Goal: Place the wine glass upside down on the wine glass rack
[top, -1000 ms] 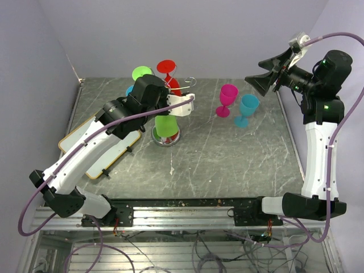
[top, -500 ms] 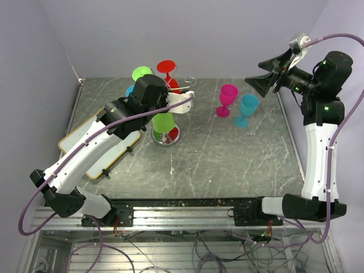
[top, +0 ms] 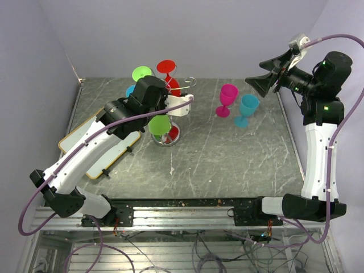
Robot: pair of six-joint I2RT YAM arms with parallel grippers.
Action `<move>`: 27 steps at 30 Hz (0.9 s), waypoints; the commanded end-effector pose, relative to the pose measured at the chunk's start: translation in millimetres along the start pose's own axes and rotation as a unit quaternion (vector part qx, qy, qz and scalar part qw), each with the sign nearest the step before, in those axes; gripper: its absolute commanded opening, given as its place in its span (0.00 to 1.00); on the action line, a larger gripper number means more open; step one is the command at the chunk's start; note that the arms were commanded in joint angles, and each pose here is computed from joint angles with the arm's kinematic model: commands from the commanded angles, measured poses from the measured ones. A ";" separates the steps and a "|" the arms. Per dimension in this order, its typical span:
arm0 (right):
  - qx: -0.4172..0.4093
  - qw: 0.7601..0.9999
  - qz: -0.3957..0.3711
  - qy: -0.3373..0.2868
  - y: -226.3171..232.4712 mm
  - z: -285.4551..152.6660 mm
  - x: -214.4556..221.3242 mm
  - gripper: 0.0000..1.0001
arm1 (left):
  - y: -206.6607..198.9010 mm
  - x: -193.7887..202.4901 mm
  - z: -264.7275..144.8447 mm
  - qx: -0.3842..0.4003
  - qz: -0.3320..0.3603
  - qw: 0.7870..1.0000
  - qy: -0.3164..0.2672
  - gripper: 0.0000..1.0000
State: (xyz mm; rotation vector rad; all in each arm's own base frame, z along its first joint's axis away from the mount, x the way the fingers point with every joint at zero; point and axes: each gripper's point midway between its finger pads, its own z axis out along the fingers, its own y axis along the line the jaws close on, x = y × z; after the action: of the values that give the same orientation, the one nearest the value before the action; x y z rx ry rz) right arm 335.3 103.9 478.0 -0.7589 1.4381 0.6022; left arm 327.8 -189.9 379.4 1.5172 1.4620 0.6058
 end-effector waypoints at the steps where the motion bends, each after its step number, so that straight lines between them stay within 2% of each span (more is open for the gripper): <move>1: 0.009 1.000 -0.008 -0.002 -3.5 -3.0 -1.8 0.81 | 10.2 7.0 -16.4 -0.015 0.008 1.000 0.008 0.07; 18: 0.016 1.000 0.000 -0.002 -8.2 -4.0 2.4 0.82 | -1.4 7.2 -30.7 0.029 0.039 0.999 -0.018 0.07; 27: 0.017 1.000 0.004 -0.003 -8.8 -4.5 4.0 0.82 | -4.7 2.2 -38.7 0.044 0.032 0.998 -0.043 0.07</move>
State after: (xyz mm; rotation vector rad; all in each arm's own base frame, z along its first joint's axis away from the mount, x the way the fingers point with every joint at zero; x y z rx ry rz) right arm 340.2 97.7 471.3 -0.7361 1.4566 0.5990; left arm 304.4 -181.1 372.5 1.6702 1.4346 0.5557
